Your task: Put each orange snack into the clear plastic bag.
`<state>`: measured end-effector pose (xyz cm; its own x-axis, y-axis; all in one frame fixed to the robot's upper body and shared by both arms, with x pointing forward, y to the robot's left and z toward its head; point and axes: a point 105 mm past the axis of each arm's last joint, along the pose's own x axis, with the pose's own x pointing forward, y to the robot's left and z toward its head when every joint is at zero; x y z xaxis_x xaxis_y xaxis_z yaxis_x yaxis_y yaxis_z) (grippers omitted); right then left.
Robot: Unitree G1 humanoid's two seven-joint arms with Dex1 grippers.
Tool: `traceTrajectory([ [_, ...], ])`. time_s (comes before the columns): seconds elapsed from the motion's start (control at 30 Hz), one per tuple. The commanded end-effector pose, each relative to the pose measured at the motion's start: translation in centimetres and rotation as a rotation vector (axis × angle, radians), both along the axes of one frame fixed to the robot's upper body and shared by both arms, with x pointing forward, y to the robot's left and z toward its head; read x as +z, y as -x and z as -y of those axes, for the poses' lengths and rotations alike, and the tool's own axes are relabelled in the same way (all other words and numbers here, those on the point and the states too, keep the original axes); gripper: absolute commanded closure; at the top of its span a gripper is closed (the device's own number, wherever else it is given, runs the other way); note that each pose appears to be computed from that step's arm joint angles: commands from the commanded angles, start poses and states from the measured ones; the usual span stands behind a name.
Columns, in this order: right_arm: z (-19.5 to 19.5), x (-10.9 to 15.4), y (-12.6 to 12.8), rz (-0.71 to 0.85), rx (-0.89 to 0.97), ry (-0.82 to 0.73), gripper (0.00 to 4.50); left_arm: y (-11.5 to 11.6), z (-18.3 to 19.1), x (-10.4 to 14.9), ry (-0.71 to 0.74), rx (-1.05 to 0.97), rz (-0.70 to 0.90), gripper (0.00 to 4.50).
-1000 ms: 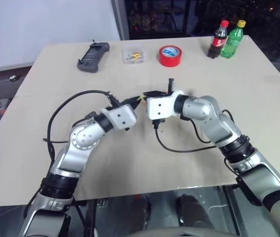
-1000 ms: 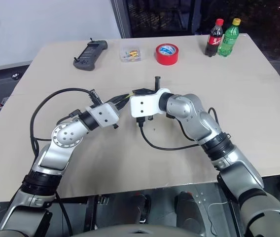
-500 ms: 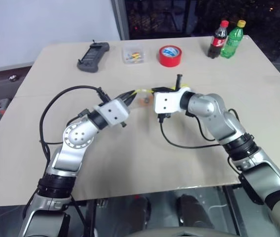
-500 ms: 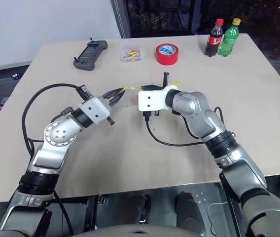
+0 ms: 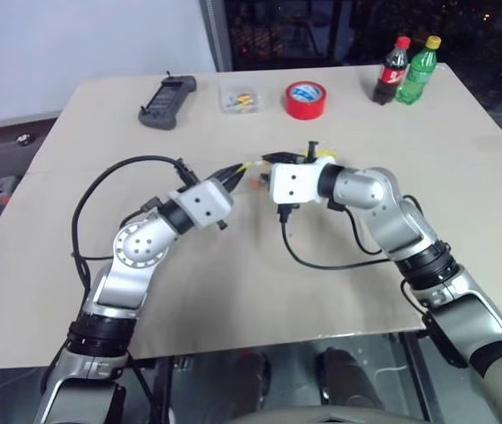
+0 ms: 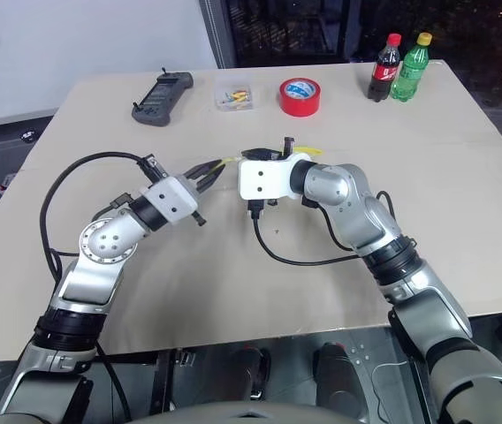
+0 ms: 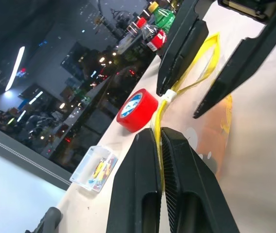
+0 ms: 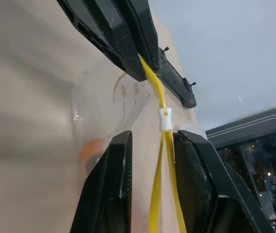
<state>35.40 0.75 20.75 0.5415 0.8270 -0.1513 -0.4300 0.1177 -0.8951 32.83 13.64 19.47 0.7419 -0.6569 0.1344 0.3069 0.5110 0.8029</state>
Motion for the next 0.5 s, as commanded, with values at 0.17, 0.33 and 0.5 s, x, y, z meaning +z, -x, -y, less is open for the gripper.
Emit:
traceTrajectory([
  [0.17, -0.82, 1.56, 0.6, 0.053, 0.035, -0.035, 3.47, 0.94, 0.67, 1.2, 0.001, -0.025, 0.053, 4.5],
  [0.33, -0.89, 1.57, 0.67, 0.059, 0.039, -0.033, 3.47, 0.93, 0.63, 1.14, 0.0, -0.023, 0.05, 4.5],
  [0.5, -0.84, 1.79, 0.78, 0.073, 0.042, -0.03, 3.47, 0.86, 0.47, 1.02, -0.002, -0.018, 0.043, 4.5],
])
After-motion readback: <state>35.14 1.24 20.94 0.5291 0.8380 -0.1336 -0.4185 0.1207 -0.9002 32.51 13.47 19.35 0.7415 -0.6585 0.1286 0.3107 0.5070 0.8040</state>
